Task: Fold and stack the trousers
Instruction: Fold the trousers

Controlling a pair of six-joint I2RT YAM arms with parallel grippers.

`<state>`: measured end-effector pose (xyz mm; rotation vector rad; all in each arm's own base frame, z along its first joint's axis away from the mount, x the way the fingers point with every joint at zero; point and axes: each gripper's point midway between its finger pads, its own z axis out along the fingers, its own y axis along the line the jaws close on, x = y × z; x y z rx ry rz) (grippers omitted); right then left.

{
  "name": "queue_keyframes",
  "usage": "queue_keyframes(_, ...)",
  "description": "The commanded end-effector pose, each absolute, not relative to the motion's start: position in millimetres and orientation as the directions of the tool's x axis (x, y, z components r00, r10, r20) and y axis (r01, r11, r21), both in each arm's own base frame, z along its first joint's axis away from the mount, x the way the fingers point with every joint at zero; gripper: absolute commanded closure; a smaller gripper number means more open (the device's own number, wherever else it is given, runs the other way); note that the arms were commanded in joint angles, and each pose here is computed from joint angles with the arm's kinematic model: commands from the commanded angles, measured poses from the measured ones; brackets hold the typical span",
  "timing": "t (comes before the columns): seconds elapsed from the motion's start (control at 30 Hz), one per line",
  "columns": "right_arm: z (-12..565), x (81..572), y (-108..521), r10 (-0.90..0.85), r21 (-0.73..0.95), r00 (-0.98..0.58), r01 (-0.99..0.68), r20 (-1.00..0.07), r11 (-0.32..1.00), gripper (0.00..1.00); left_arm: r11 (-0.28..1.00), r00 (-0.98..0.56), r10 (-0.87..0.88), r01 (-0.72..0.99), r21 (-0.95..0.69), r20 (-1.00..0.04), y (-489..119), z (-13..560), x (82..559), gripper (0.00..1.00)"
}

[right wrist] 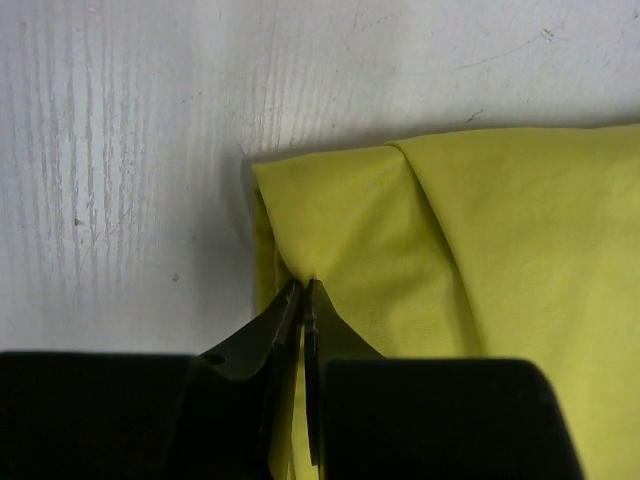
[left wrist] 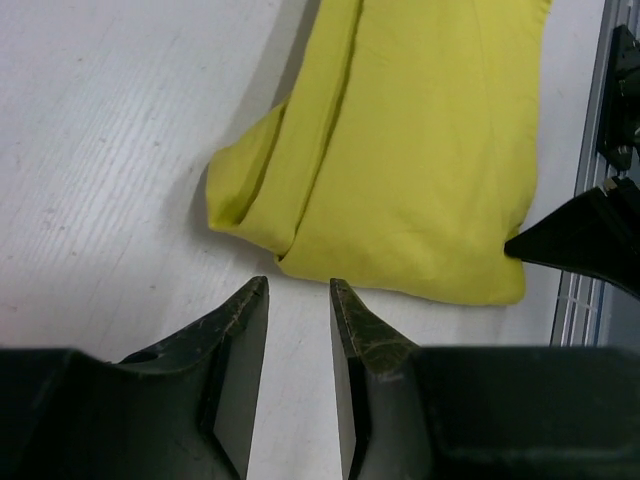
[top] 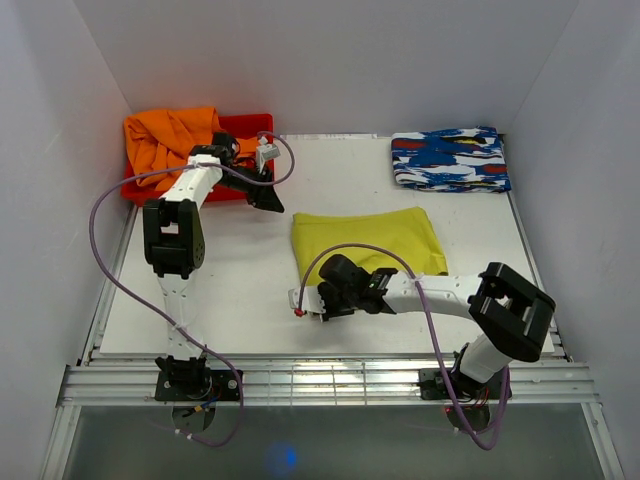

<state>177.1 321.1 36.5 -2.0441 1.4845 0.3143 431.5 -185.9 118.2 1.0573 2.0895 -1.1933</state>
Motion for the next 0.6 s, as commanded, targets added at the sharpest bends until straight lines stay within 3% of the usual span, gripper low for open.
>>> queue_keyframes(0.0, 40.1, 174.8, 316.1, -0.775, -0.326, 0.365, -0.920, -0.516, -0.217, 0.92, 0.151, -0.404, 0.388, 0.915, -0.375, -0.828, -210.9, 164.2, 399.9, 0.59)
queue_keyframes(0.2, 39.6, 173.5, 312.3, -0.782, -0.321, 0.354, -0.924, -0.514, -0.207, 0.92, 0.126, -0.353, 0.523, 0.932, -0.339, -0.776, -238.3, 128.7, 394.5, 0.52)
queue_keyframes(0.57, 36.4, 169.1, 302.6, -0.795, -0.307, 0.338, -0.930, -0.503, -0.201, 0.92, 0.155, -0.350, 0.583, 0.934, -0.323, -0.733, -251.4, 98.0, 407.5, 0.41)
